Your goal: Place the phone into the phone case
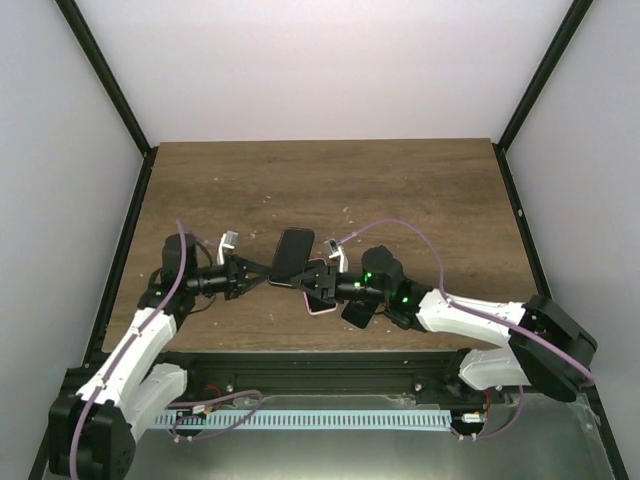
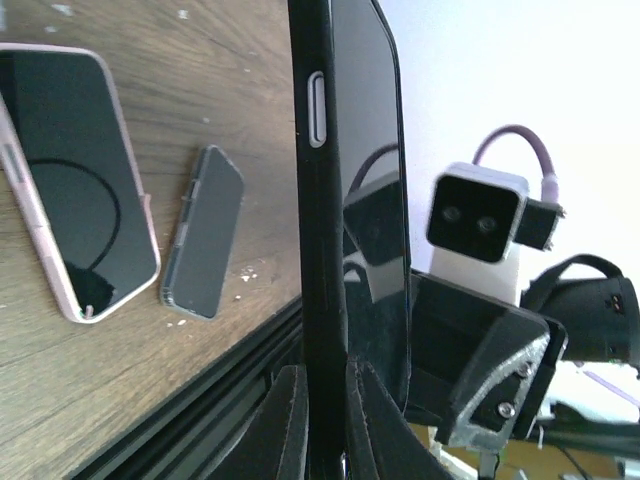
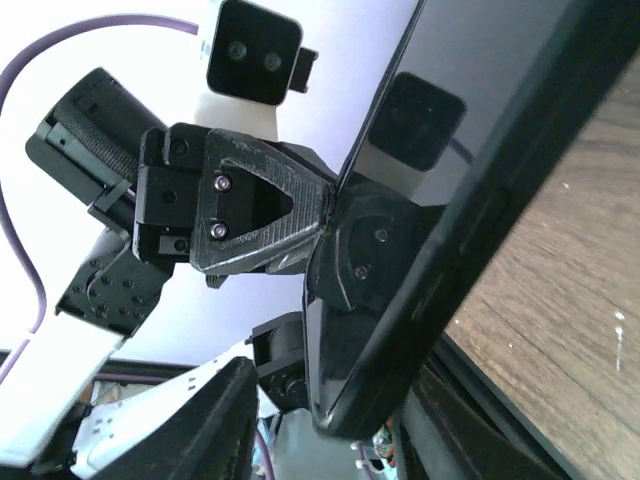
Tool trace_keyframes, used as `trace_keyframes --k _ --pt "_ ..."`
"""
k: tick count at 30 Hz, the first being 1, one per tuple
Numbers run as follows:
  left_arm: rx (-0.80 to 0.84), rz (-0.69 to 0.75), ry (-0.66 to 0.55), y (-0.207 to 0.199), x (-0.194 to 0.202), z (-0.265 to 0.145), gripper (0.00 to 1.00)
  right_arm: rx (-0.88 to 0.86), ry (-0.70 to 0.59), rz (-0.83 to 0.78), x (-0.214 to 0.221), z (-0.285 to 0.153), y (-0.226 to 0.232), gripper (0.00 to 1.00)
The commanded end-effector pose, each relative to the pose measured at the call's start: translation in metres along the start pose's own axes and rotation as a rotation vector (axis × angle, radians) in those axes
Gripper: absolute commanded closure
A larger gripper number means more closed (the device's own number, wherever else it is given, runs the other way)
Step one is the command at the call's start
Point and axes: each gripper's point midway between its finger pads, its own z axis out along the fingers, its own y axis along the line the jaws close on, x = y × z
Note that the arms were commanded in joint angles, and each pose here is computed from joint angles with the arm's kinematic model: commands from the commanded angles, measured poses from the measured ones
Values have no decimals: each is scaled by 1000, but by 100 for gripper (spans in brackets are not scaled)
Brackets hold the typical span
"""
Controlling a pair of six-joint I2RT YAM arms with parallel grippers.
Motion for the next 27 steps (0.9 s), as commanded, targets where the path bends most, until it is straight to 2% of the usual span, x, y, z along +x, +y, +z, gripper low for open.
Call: trace_keyframes --k 1,7,15,21,27 --pt "-46 -9 -58 10 -19 0 100 28 -40 -27 -8 -11 -10 57" --pt "-226 -51 -117 60 -39 0 100 118 -118 -55 -12 -39 -17 23" --pt "-445 -110 -181 120 -53 -4 100 162 -190 -101 -15 -67 -10 1" --pt "-543 -136 -203 143 -51 -11 99 206 -217 -116 -15 -80 -12 0" --pt "-592 -151 -205 149 -46 -18 77 269 -249 -126 -20 -91 -14 0"
